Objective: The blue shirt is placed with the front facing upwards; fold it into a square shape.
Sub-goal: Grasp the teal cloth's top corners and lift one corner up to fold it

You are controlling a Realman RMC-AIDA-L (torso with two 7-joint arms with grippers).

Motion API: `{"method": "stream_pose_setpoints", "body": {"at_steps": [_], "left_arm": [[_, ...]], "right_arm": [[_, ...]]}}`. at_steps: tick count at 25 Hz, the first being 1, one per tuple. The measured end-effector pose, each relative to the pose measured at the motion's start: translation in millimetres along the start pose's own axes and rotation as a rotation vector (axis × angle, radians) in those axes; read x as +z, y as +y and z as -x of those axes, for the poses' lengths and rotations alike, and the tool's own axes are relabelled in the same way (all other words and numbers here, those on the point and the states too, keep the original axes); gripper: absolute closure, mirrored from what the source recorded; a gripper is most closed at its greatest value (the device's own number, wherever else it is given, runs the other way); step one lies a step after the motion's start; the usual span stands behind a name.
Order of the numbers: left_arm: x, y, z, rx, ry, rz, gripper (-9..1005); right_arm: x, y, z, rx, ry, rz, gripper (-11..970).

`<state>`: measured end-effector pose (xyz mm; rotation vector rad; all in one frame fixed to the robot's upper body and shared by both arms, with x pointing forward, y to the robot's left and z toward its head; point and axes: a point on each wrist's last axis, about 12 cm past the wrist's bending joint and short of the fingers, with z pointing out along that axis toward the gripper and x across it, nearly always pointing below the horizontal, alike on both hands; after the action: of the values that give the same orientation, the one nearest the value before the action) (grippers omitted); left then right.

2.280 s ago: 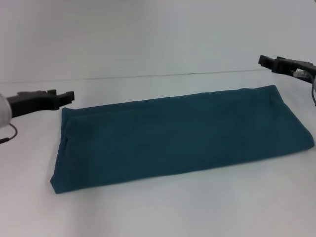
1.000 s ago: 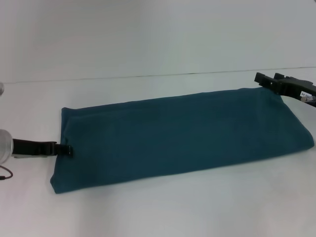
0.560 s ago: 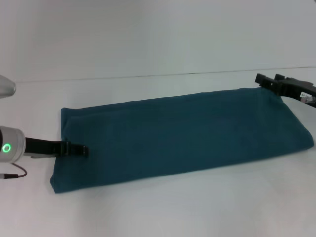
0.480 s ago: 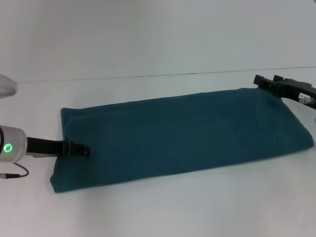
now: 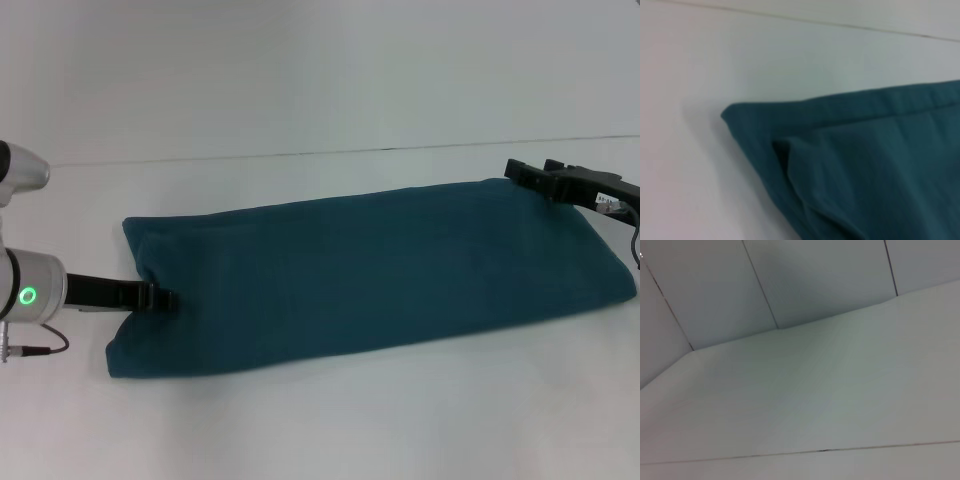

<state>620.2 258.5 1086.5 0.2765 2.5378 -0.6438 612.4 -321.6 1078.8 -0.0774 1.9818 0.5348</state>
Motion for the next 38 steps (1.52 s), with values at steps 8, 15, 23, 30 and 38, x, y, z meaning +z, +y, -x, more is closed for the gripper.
{"method": "stream_pose_setpoints", "body": {"at_steps": [8, 15, 23, 30, 38], "left_arm": [[1, -15.6, 4, 0.029, -0.025, -0.042, 760], [-5, -37.0, 14, 0.082, -0.058, -0.081, 939], [-18, -47.2, 24, 0.106, -0.068, -0.107, 956], [-33, -63.5, 35, 0.151, -0.073, -0.094, 956], [-60, -84.7, 53, 0.201, -0.099, -0.111, 956]], "right_arm": [[-3, -2.0, -3, 0.011, 0.001, -0.004, 255], [-5, -3.7, -5, 0.019, -0.003, -0.008, 255], [-5, -1.5, -7, -0.011, -0.058, -0.003, 256], [3, 20.2, -45, -0.137, -0.191, 0.021, 341], [25, 74.8, -83, -0.273, -0.248, 0.005, 570]]}}
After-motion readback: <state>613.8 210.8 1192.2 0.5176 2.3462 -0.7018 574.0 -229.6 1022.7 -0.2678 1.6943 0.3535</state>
